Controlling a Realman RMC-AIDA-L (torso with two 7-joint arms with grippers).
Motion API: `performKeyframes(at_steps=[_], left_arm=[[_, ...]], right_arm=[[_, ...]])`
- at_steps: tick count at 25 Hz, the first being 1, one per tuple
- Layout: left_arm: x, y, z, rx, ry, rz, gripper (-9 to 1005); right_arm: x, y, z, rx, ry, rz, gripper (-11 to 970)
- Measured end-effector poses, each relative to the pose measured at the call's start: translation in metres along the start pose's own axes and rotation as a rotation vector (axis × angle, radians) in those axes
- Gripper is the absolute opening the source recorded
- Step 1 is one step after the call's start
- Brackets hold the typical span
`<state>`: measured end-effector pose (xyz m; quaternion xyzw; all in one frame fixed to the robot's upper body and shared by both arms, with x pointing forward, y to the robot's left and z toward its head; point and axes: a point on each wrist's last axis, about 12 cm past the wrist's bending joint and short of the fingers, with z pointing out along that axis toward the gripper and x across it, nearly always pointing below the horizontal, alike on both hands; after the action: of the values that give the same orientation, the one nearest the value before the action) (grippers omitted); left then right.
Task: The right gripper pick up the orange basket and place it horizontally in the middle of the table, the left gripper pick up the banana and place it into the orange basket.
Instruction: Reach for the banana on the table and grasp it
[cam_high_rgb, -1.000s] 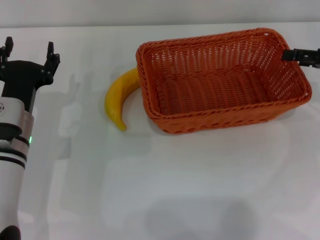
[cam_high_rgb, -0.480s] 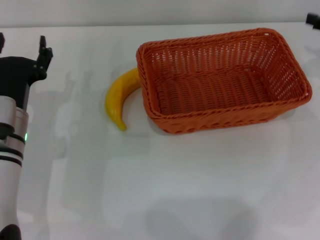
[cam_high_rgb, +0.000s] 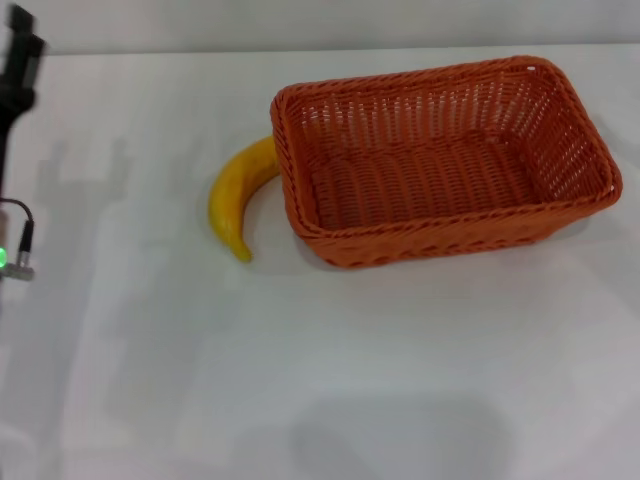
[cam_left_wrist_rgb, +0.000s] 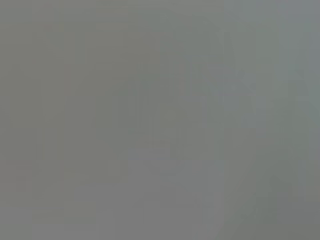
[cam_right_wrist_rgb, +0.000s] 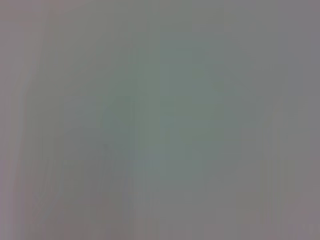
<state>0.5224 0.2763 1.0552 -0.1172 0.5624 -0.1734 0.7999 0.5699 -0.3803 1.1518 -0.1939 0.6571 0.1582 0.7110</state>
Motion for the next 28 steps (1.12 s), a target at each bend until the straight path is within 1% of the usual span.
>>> performKeyframes(at_steps=[2, 3, 5, 6, 8, 9, 10, 12, 13, 14, 17, 18, 19, 21, 22, 25, 28], left_arm=[[-0.015, 0.013, 0.003, 0.089, -0.033, -0.206, 848], [-0.023, 0.018, 0.006, 0.140, -0.037, -0.293, 848], [-0.036, 0.022, 0.013, 0.243, -0.026, -0.423, 847], [-0.042, 0.022, 0.017, 0.292, -0.017, -0.470, 847], [-0.053, 0.017, 0.026, 0.423, 0.034, -0.555, 847], [-0.057, 0.015, 0.031, 0.468, 0.057, -0.576, 847], [-0.062, 0.012, 0.038, 0.537, 0.108, -0.602, 847], [-0.070, 0.005, 0.051, 0.657, 0.212, -0.618, 847], [-0.073, 0.002, 0.056, 0.698, 0.247, -0.613, 847], [-0.075, -0.003, 0.062, 0.763, 0.307, -0.598, 847], [-0.081, -0.015, 0.080, 0.913, 0.470, -0.523, 847], [-0.082, -0.021, 0.087, 0.969, 0.542, -0.485, 847], [-0.084, -0.025, 0.092, 1.005, 0.584, -0.456, 847], [-0.086, -0.037, 0.103, 1.095, 0.717, -0.379, 847], [-0.087, -0.040, 0.106, 1.114, 0.754, -0.356, 847], [-0.089, -0.051, 0.119, 1.172, 0.941, -0.224, 847], [-0.090, -0.058, 0.133, 1.150, 1.106, -0.084, 847]], right_arm=[[0.007, 0.001, -0.001, 0.006, 0.006, 0.011, 843], [0.010, 0.002, -0.002, 0.009, 0.009, 0.017, 843], [0.016, 0.003, -0.002, 0.017, 0.013, 0.022, 843], [0.019, 0.004, -0.002, 0.021, 0.016, 0.026, 843], [0.021, 0.004, -0.002, 0.024, 0.019, 0.028, 843], [0.023, 0.005, -0.003, 0.025, 0.022, 0.028, 843], [0.024, 0.005, -0.003, 0.026, 0.024, 0.029, 843], [0.027, 0.005, -0.005, 0.032, 0.031, 0.027, 843], [0.028, 0.005, -0.006, 0.036, 0.034, 0.027, 843], [0.030, 0.006, -0.006, 0.039, 0.039, 0.026, 843], [0.035, 0.006, -0.006, 0.050, 0.050, 0.028, 843], [0.036, 0.006, -0.006, 0.054, 0.053, 0.028, 843], [0.037, 0.006, -0.006, 0.059, 0.055, 0.028, 843], [0.037, 0.005, -0.006, 0.063, 0.058, 0.027, 842], [0.037, 0.004, -0.006, 0.069, 0.061, 0.024, 842], [0.039, 0.002, -0.005, 0.089, 0.072, 0.018, 842], [0.042, 0.002, -0.003, 0.100, 0.084, 0.020, 842]])
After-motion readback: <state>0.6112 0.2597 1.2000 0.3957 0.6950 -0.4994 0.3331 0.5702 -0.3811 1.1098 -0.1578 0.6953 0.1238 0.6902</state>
